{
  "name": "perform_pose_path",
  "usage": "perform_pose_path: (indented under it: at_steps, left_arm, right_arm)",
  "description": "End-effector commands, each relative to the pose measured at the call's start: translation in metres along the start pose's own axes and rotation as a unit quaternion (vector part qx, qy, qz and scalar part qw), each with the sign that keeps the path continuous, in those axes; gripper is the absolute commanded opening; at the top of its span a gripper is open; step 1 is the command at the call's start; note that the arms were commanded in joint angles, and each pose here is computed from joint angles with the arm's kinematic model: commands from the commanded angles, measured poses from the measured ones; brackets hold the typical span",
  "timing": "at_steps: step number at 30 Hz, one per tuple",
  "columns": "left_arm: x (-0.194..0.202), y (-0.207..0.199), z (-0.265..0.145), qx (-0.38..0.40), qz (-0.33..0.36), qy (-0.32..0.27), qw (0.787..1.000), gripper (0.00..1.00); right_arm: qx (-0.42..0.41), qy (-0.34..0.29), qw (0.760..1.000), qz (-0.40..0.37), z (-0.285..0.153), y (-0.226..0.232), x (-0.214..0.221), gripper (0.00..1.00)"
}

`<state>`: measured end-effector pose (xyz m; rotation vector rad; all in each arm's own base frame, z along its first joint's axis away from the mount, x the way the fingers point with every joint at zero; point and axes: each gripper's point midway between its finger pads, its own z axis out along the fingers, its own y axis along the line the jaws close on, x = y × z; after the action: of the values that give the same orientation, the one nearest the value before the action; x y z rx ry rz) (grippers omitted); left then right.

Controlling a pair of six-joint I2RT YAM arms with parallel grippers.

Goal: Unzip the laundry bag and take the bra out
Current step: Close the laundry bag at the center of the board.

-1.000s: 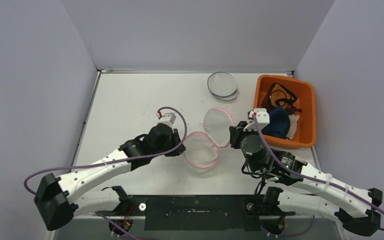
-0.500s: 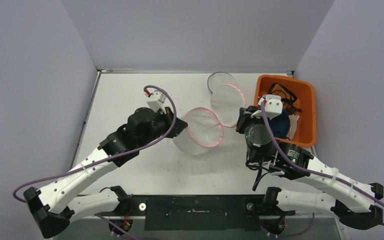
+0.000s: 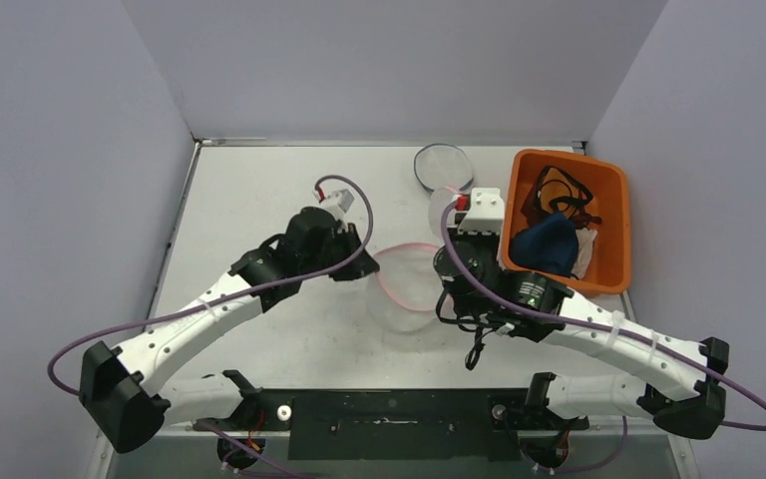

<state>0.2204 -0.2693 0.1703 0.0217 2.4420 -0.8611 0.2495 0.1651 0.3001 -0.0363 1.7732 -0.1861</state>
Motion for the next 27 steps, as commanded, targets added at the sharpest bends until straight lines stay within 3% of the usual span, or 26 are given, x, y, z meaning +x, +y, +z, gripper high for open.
perform_pose_path:
  at_steps: [1, 12, 20, 27]
  left_arm:
    - [-0.061, -0.055, -0.05, 0.079, 0.036, -0.103, 0.991, 0.0]
    - [0.013, 0.012, 0.029, 0.055, -0.037, -0.001, 0.998, 0.0]
    - [0.013, 0.012, 0.031, 0.061, -0.047, 0.0, 0.997, 0.03]
    - [0.009, -0.004, 0.026, 0.1, -0.059, -0.002, 0.993, 0.08]
  right_arm:
    - [0.003, -0.047, 0.997, 0.054, -0.013, -0.018, -0.06, 0.05]
    - [-0.02, 0.005, 1.0, 0.016, 0.001, 0.006, 0.039, 0.05]
    - [-0.069, -0.01, 0.997, -0.02, -0.006, 0.027, 0.046, 0.05]
    - [-0.124, -0.035, 0.987, -0.101, -0.023, 0.07, 0.063, 0.05]
